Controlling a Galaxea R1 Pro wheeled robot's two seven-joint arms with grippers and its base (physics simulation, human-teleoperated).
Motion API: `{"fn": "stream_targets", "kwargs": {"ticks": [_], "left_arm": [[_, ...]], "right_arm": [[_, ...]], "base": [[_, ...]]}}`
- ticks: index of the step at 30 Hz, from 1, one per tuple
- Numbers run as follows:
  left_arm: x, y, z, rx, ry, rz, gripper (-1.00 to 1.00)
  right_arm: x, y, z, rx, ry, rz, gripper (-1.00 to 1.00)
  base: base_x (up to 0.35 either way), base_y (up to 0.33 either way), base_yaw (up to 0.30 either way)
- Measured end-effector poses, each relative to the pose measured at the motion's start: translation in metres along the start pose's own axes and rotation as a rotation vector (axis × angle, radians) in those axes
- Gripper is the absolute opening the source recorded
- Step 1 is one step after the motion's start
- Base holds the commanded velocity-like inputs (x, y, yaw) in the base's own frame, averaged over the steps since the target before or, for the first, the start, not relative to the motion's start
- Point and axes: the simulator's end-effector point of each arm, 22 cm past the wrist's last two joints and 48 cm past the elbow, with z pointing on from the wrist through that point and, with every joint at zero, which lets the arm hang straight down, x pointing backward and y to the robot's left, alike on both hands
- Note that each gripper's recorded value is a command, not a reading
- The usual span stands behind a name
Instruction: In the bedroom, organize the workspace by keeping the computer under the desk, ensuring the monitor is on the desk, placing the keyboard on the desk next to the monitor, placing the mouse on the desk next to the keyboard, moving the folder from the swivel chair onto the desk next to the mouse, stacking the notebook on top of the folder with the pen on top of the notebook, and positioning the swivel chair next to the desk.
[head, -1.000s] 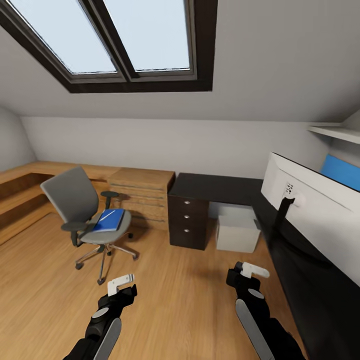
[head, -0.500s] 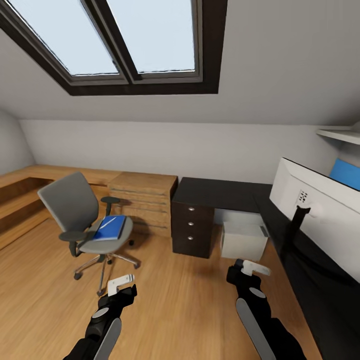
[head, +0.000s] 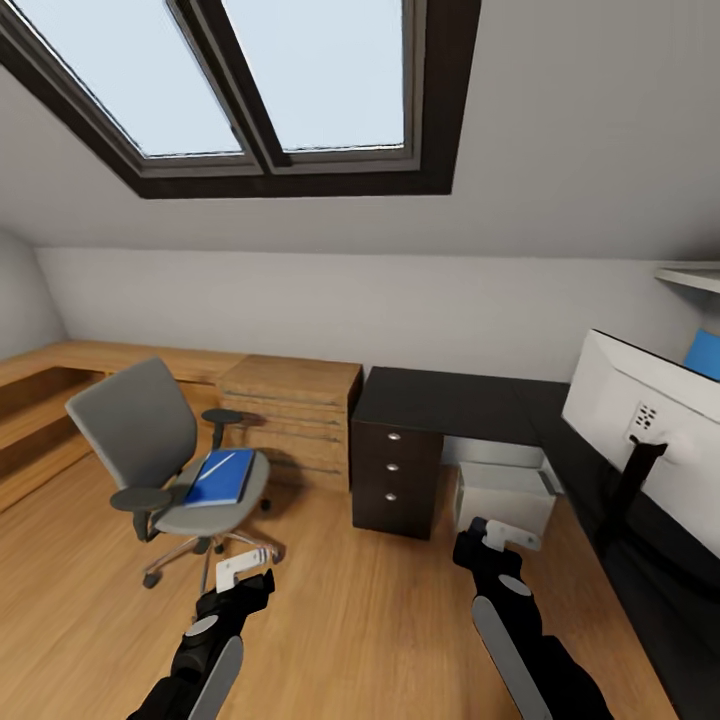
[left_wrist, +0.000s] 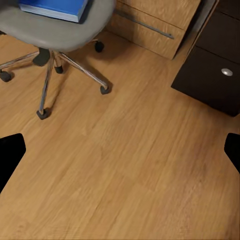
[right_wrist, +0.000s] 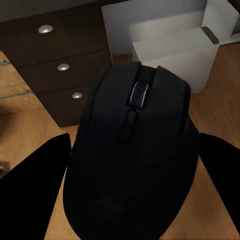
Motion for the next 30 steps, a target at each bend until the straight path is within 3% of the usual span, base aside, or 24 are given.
{"fn": "stream_targets", "kwargs": {"ticks": [23,30], "left_arm": [[0.0020,-0.0081,-0.0019,0.015,-0.001,0.019,1.00],[0.0046,-0.0093,-0.0013,0.017,0.005,0.024,1.00]], "right_arm": [[-0.0013,0.0003,-0.0010,-0.001,-0.003,0.000,-1.00],[-0.0013,-0.0007,-0.0002,0.001,-0.003,0.000,-1.00]], "base": [[0.316,-0.028,0.024],[0.096,-0.051,0.095]]}}
